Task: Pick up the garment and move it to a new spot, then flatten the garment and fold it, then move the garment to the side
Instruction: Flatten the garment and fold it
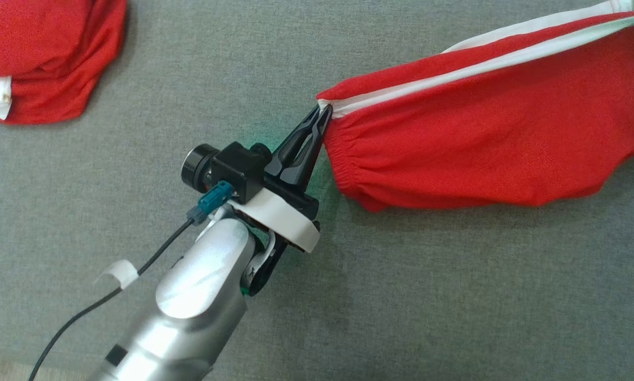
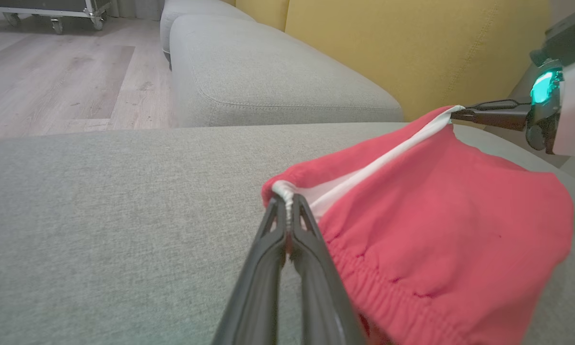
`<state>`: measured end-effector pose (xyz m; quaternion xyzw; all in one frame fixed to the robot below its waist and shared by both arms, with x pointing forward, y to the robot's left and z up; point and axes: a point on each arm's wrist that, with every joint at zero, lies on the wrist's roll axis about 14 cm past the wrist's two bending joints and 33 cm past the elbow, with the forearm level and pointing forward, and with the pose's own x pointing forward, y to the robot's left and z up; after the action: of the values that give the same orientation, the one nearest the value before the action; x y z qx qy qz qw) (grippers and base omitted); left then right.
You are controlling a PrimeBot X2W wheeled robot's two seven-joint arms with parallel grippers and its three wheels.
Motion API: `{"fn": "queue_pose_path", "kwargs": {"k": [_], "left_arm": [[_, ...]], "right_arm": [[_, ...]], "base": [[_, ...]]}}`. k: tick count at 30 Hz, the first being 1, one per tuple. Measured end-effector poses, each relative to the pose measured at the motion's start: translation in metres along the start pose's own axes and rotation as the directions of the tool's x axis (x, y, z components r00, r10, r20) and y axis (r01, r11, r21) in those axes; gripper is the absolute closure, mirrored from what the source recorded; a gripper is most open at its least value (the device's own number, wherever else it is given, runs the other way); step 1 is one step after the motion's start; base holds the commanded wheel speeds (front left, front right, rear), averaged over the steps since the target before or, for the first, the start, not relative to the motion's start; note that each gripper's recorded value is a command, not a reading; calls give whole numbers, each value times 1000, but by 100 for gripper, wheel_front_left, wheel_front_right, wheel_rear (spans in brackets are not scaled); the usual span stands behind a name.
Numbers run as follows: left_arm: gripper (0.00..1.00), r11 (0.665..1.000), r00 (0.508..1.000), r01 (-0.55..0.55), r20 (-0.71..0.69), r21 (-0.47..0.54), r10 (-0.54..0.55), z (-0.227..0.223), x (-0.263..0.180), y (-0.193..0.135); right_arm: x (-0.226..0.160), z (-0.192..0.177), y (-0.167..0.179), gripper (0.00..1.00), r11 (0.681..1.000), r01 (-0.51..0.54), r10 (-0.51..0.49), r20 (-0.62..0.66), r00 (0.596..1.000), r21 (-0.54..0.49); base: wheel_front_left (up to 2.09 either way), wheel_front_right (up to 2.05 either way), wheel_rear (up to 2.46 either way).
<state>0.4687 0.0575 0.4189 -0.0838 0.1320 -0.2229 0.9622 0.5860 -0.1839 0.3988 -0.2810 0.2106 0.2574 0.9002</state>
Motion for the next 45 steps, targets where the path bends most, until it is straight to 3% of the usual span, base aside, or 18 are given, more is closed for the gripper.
{"fn": "queue_pose_path", "kwargs": {"k": [1, 3, 5, 11, 14, 19, 24, 31, 35, 36, 37, 38, 45], "left_arm": [[100, 1000, 1000, -1, 0, 3, 1, -1, 0, 1], [61, 1000, 1000, -6, 1, 8, 6, -1, 0, 1], [0, 1000, 1000, -17, 7, 13, 17, 0, -1, 3], [0, 996, 993, -82, 90, 33, 79, 19, -8, 8], [0, 989, 982, -146, 125, 31, 141, 24, -18, 13], [0, 963, 941, -269, 222, 26, 256, 45, -45, 19], [0, 934, 886, -358, 316, -3, 341, 66, -78, 21], [0, 899, 856, -438, 291, -30, 427, 52, -115, 31], [0, 883, 838, -470, 302, -25, 455, 55, -124, 37], [0, 878, 834, -478, 302, -22, 461, 55, -126, 38], [0, 873, 830, -487, 303, -17, 468, 56, -128, 40], [0, 870, 827, -493, 305, -9, 472, 56, -129, 40], [0, 876, 838, -481, 315, 40, 445, 56, -125, 33]], "right_arm": [[1, -1, 0, 0, 1000, 0, 0, 2, 1000, 7], [4, 2, 0, 0, 1000, 5, -6, 26, 1000, 27], [5, 7, -1, 0, 998, 15, -18, 53, 998, 65], [-9, 22, -17, 0, 960, 73, -118, 155, 981, 269], [-22, 13, -18, 0, 922, 99, -171, 166, 971, 374], [-38, -10, 9, 0, 848, 87, -179, 129, 975, 523], [-38, -19, 19, 0, 805, 93, -179, 92, 979, 586], [-17, -30, 40, 0, 781, 86, -113, 5, 994, 618], [-7, -45, 53, 0, 783, 92, -59, -74, 996, 615], [-4, -45, 55, 12, 779, 90, -51, -81, 995, 620], [-3, -45, 55, 64, 774, 90, -43, -90, 995, 627], [-2, -44, 56, 100, 769, 89, -39, -93, 995, 633], [-18, -44, 53, 100, 741, 99, -66, -74, 995, 664]], "base": [[0, 0, 0], [0, 0, 0], [0, 0, 0], [0, 0, 0], [0, 0, 0], [0, 0, 0], [0, 0, 0], [0, 0, 0], [0, 0, 0], [0, 0, 0], [0, 0, 0], [0, 0, 0], [0, 0, 0]]}}
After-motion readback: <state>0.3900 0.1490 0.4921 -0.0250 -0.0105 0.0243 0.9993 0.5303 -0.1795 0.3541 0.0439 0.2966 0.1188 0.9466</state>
